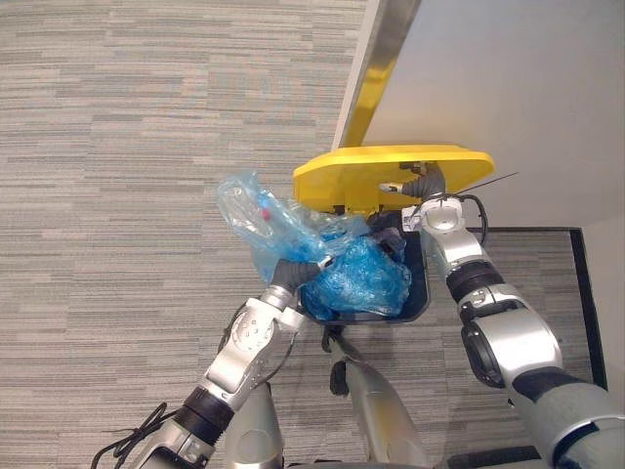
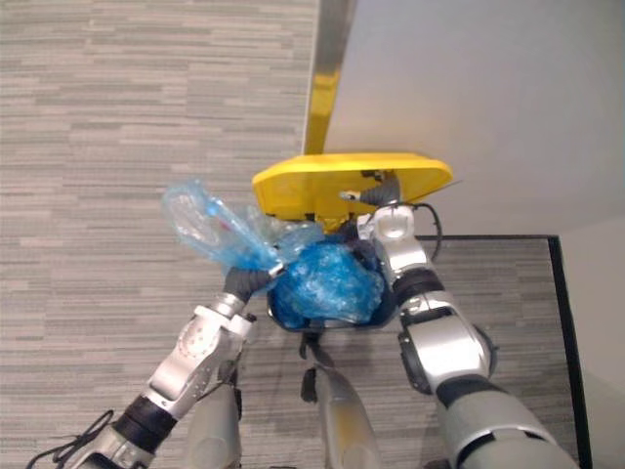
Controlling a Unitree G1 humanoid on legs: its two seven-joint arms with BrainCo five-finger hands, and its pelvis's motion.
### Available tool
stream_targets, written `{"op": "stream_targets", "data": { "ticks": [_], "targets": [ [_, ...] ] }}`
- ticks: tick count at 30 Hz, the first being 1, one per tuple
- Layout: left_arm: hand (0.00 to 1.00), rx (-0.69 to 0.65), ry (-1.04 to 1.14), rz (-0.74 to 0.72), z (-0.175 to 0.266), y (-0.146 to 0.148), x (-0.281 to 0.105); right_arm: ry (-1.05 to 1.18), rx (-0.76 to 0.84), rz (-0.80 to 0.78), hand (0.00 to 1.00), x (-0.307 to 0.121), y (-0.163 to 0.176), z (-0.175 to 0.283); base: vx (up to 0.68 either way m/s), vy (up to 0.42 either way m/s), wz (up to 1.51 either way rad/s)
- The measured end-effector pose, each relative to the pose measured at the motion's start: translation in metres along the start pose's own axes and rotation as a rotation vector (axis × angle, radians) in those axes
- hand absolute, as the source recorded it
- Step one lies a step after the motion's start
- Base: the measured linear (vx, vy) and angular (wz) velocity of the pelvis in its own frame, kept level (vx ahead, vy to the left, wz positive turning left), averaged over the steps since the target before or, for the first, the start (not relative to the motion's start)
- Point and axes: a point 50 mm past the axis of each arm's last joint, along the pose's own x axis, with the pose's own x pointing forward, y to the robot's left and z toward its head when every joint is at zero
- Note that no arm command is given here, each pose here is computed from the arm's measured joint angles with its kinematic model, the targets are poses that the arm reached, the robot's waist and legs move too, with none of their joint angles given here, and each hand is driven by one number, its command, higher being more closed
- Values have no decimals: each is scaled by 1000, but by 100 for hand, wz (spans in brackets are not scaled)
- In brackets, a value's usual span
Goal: Gather rubbish on tea table into small bin, then transfer packed bag to large trash can.
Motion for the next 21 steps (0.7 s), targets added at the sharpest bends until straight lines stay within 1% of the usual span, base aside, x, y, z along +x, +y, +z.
{"op": "stream_targets", "data": {
  "ticks": [2,5,9,13,16,21],
  "targets": [
    [100,-17,-80,-58,15,-15,12,-1,3,9,0,0,2,0,41,-1,-9],
    [100,-27,-153,-103,30,-28,24,-11,7,14,0,0,4,3,44,-9,-7],
    [100,-40,-209,-118,42,-37,32,-23,12,19,0,0,6,6,0,0,0],
    [100,-33,-236,-121,47,-40,38,-62,22,22,0,0,7,17,36,-25,-4],
    [100,5,-177,-96,32,-36,42,-73,26,19,0,0,5,20,60,-24,-6],
    [100,123,67,-55,-18,-19,46,-160,27,9,0,0,-2,40,50,-7,-8]
  ]
}}
